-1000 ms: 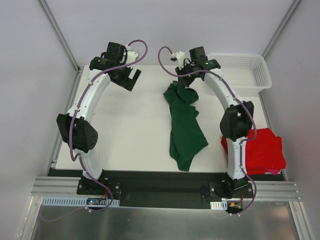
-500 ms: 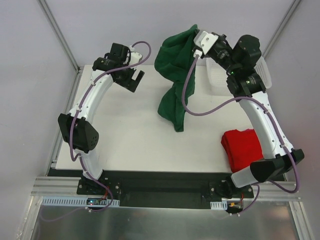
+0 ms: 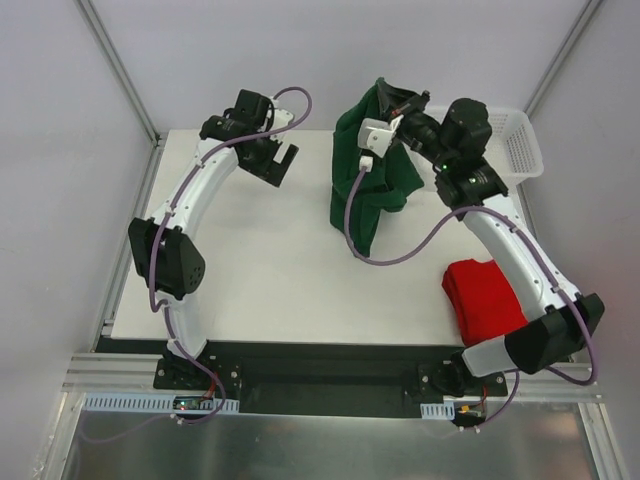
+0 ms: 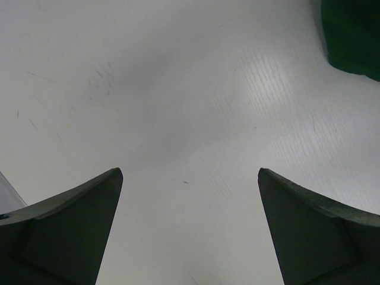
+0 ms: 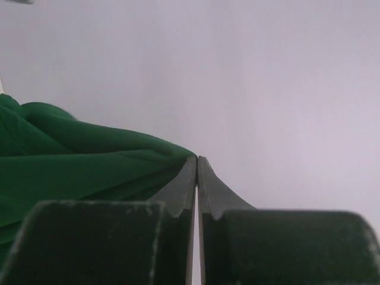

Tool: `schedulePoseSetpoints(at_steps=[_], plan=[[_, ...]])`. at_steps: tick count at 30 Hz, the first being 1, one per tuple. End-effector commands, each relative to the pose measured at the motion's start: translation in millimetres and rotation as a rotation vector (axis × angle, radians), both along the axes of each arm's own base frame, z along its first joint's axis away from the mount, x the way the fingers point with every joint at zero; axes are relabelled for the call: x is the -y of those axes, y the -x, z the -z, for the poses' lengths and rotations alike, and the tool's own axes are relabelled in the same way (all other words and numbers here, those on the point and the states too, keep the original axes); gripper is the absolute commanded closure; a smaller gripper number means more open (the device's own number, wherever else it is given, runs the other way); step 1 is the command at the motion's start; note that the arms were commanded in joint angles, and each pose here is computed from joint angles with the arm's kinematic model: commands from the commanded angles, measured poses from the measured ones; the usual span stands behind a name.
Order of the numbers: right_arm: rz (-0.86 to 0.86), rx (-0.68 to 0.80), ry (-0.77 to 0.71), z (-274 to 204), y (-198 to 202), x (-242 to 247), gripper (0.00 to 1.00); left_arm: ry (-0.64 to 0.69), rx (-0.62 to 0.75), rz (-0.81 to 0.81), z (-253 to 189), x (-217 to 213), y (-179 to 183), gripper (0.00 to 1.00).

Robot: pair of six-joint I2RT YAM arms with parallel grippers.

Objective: Fold and stack the t-shirts

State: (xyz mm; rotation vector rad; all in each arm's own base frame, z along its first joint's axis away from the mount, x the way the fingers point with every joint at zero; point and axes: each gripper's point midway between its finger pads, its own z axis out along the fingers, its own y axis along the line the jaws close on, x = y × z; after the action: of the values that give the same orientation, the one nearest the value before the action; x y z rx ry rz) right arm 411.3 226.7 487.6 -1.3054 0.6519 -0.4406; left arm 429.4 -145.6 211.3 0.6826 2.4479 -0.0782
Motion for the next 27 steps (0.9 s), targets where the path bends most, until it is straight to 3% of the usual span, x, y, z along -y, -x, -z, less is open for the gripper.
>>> schedulePoseSetpoints(at_steps=[1, 4, 5, 6, 7, 11, 13, 14, 16, 18, 21, 22, 23, 26, 27], plan=[[0.041, 0.442, -0.103, -115, 12, 1, 0.99, 0.01, 0.099, -0.003, -30, 13, -6, 0.01], [0.202, 0.576, -0.362, -192, 4, 29, 0.99, -0.014, 0.115, 0.004, -33, 16, -2, 0.01], [0.229, 0.563, -0.391, -193, 0, 34, 0.99, -0.022, 0.113, 0.007, -31, 17, 0, 0.01], [0.247, 0.533, -0.404, -188, -5, 37, 0.99, -0.024, 0.114, 0.007, -31, 17, 1, 0.01], [0.253, 0.427, -0.369, -146, -27, 28, 0.99, -0.026, 0.112, 0.014, -30, 20, 3, 0.01], [0.211, 0.163, -0.256, -56, -32, 11, 0.99, -0.053, 0.109, 0.019, -24, 23, 6, 0.01], [0.23, 0.192, -0.285, -67, -34, 8, 0.99, -0.074, 0.111, 0.012, -23, 21, 7, 0.01], [0.231, 0.308, -0.373, -130, -17, 21, 0.99, -0.085, 0.114, 0.004, -23, 18, 7, 0.01], [0.26, 0.409, -0.452, -179, -29, 26, 0.99, -0.118, 0.123, -0.024, -23, 9, 7, 0.0], [0.239, 0.634, -0.539, -262, 3, 48, 0.99, -0.131, 0.108, -0.026, -16, 6, 11, 0.01], [0.145, 0.947, -0.438, -283, 62, 32, 0.99, -0.138, 0.095, -0.028, -10, 3, 18, 0.01], [0.102, 0.966, -0.419, -276, 75, 24, 0.99, -0.142, 0.093, -0.029, -9, 2, 20, 0.01], [0.091, 0.928, -0.415, -266, 81, 21, 0.99, -0.144, 0.088, -0.032, -7, 1, 21, 0.01], [0.115, 0.61, -0.414, -196, 59, 6, 0.99, -0.135, 0.083, -0.04, -5, 2, 20, 0.01], [0.115, 0.446, -0.385, -144, 35, -10, 0.99, -0.121, 0.083, -0.041, -6, 5, 20, 0.01]])
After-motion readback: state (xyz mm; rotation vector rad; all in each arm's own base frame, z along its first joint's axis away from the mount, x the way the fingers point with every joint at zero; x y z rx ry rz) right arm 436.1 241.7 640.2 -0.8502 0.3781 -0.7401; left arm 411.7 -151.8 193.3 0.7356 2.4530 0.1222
